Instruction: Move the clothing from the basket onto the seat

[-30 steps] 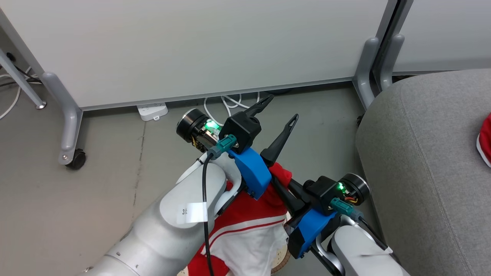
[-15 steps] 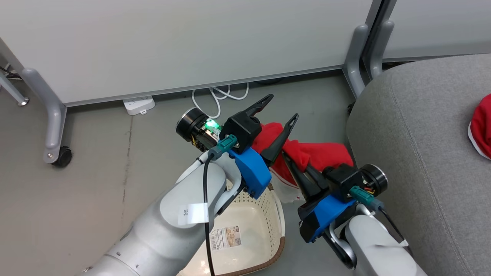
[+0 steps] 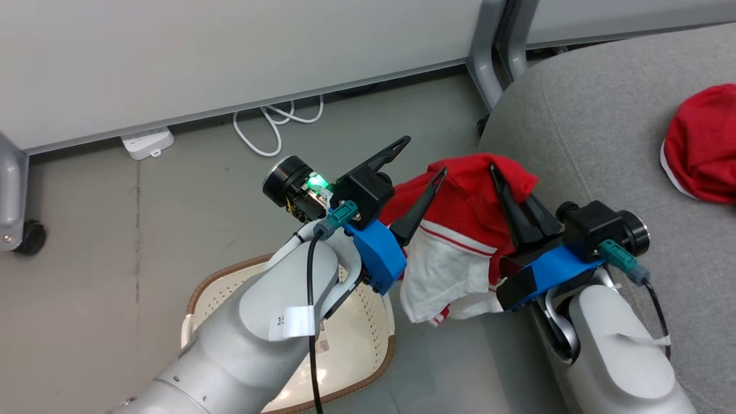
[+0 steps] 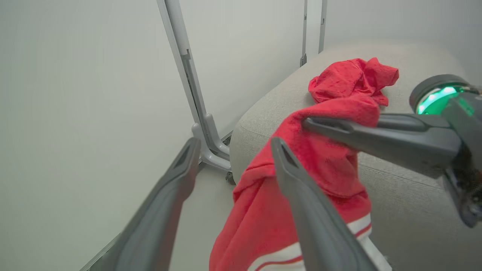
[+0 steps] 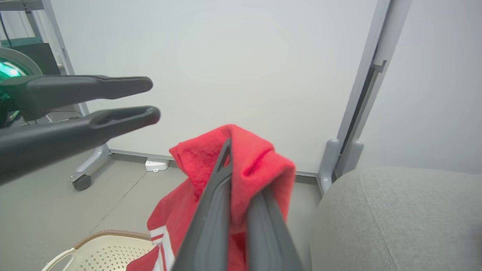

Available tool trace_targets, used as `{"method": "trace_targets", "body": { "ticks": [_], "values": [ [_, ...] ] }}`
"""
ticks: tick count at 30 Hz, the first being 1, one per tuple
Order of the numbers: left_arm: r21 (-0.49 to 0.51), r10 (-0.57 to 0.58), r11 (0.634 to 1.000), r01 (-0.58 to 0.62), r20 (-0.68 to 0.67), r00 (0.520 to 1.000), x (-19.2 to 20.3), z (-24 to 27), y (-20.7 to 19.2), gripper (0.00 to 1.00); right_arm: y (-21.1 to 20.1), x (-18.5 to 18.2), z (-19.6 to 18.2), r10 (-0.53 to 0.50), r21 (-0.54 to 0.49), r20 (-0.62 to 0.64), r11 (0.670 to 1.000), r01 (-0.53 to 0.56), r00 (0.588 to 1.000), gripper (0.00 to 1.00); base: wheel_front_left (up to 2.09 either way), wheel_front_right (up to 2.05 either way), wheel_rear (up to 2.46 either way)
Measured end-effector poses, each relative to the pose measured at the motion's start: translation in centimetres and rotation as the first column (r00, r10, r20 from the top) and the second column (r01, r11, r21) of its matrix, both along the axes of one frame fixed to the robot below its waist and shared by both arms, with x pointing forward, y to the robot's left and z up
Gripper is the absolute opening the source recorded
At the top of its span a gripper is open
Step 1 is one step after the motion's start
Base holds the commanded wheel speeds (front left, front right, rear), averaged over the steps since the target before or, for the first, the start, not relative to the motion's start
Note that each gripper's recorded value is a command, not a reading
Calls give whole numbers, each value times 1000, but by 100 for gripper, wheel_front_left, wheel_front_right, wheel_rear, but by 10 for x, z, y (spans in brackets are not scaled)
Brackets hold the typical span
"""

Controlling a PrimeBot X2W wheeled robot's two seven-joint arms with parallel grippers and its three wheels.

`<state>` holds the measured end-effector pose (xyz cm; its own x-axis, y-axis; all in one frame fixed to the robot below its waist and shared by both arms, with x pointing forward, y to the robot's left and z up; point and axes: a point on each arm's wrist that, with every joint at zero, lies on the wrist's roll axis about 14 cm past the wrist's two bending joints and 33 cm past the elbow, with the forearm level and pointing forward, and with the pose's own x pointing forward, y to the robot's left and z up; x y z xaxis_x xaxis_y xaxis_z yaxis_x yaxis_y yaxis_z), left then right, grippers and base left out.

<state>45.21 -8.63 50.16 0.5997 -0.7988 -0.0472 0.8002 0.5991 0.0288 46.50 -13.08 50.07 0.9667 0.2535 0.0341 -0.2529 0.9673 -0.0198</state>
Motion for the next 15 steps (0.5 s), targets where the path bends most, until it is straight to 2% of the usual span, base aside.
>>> {"method": "trace_targets", "body": {
  "ticks": [8, 15],
  "values": [
    [-11, -109, 994, 109, -18, 994, -10, -13, -36, 100, -57, -2, 7, -159, -1, 27, 987, 159, 987, 0, 0, 0, 0],
    [-37, -204, 979, 203, -34, 978, -23, -23, -66, 100, -108, -11, 14, -295, -6, 53, 955, 296, 954, 0, 0, 0, 0]
  ]
}}
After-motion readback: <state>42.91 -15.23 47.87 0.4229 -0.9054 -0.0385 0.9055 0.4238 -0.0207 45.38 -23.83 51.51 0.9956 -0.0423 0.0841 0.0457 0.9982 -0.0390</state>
